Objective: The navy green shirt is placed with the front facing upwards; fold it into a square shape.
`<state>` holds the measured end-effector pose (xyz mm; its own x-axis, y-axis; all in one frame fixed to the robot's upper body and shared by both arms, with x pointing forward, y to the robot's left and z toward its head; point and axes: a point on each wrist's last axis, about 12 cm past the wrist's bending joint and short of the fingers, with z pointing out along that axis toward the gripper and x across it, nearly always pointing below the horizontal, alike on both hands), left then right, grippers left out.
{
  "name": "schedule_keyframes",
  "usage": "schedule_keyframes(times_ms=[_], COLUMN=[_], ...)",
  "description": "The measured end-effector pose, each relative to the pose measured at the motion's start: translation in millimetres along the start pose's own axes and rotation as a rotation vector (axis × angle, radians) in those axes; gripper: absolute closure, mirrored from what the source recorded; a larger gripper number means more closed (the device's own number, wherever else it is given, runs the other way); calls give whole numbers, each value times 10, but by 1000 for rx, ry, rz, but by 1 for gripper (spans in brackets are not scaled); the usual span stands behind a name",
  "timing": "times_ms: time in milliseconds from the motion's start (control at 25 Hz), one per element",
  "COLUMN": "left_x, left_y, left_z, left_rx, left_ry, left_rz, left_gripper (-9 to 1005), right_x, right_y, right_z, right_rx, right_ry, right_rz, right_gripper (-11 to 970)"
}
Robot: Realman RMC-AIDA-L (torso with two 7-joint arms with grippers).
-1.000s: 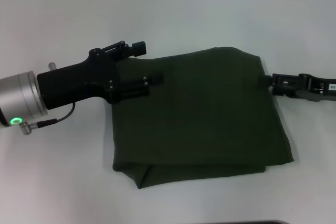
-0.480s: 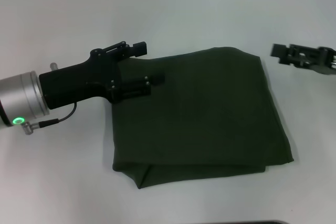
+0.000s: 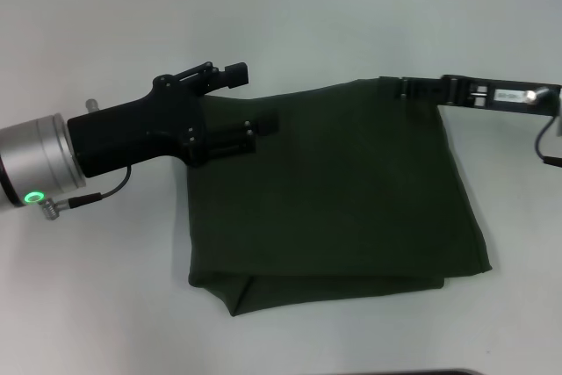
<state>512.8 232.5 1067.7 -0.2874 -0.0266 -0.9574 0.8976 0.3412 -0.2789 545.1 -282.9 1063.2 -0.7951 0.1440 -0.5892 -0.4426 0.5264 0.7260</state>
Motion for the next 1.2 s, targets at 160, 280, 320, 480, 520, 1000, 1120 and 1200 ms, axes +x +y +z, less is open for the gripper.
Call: schedule_keyframes(times_ms=[160,280,320,480,520,1000,1120,1200], left_x=[1,0,-1,0,2,37,42,44], left_y=[-1,1,2,9,10,10,17,18], left_z=[4,5,5,5,5,31,33,33], left_rx=[1,0,-2,-11,-13,-21,-27,-28], left_ry=[-1,-2,-4,-10,-9,-7,-5,-5], left_rz=[-1,-1,-2,-5,-5,-22,-23,-24], left_gripper=[148,148,149,149,149,148,149,149], right_x=[-9,-11,-10,17,24,130,141,143], right_y=[22,32,31,18,16,-78,-98,-104], right_z=[127,211,236,312,330,506,511,511], right_rx=[2,0,2,14,17,120,138,144], right_ry=[13,19,20,23,24,110,117,120], right_rz=[-45,-62,-68,-83,-88,-163,-167,-170], right_gripper=[472,597,638,804,845,939,939,939])
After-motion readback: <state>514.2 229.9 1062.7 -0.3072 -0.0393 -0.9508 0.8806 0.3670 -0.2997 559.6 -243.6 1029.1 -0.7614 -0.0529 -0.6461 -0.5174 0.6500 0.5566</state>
